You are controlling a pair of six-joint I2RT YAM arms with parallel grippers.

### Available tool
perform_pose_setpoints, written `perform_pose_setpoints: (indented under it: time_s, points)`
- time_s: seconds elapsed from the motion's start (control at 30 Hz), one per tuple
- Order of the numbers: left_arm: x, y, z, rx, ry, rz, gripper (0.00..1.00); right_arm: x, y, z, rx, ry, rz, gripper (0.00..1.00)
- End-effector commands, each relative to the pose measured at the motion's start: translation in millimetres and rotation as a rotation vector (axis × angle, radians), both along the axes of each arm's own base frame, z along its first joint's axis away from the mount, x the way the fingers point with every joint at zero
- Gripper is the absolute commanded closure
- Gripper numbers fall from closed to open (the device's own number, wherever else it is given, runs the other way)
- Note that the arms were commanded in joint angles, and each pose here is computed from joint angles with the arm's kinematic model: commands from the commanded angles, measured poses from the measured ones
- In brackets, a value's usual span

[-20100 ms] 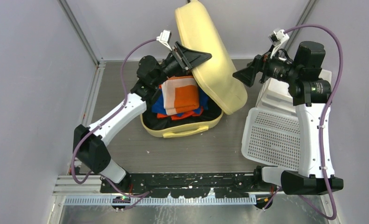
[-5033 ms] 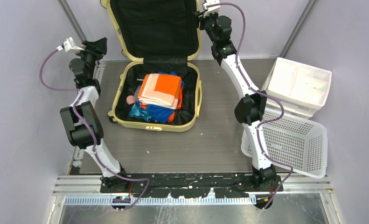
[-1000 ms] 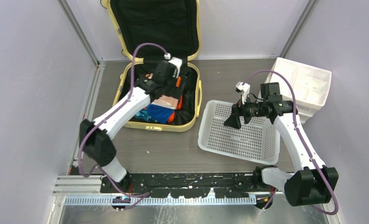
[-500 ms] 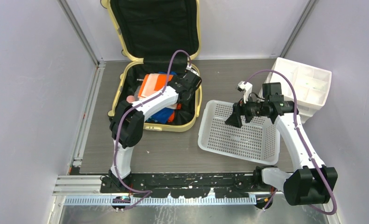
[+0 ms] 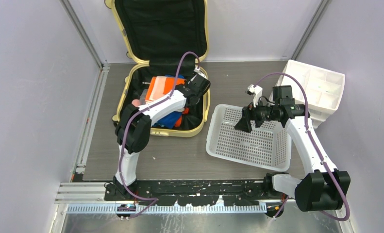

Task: Open, take out, and arrange the luggage
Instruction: Pick up the clothes from the luggage.

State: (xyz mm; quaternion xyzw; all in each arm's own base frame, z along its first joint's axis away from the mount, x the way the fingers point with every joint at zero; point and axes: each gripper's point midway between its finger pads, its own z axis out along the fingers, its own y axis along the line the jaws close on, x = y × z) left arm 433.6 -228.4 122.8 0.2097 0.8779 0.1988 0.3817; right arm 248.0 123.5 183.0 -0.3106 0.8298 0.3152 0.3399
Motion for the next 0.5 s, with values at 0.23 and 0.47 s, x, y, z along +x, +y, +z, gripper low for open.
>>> perform_pose_setpoints:
  time_s: [0.23, 0.47]
  points:
    - [-16, 0, 68, -0.112, -0.091, -0.154, 0.92, 4, 4, 8, 0.053, -0.015, 0.006, 0.17]
    - [-30, -5, 85, -0.344, -0.057, -0.33, 0.99, 4, 21, 19, 0.194, 0.042, 0.003, 0.14]
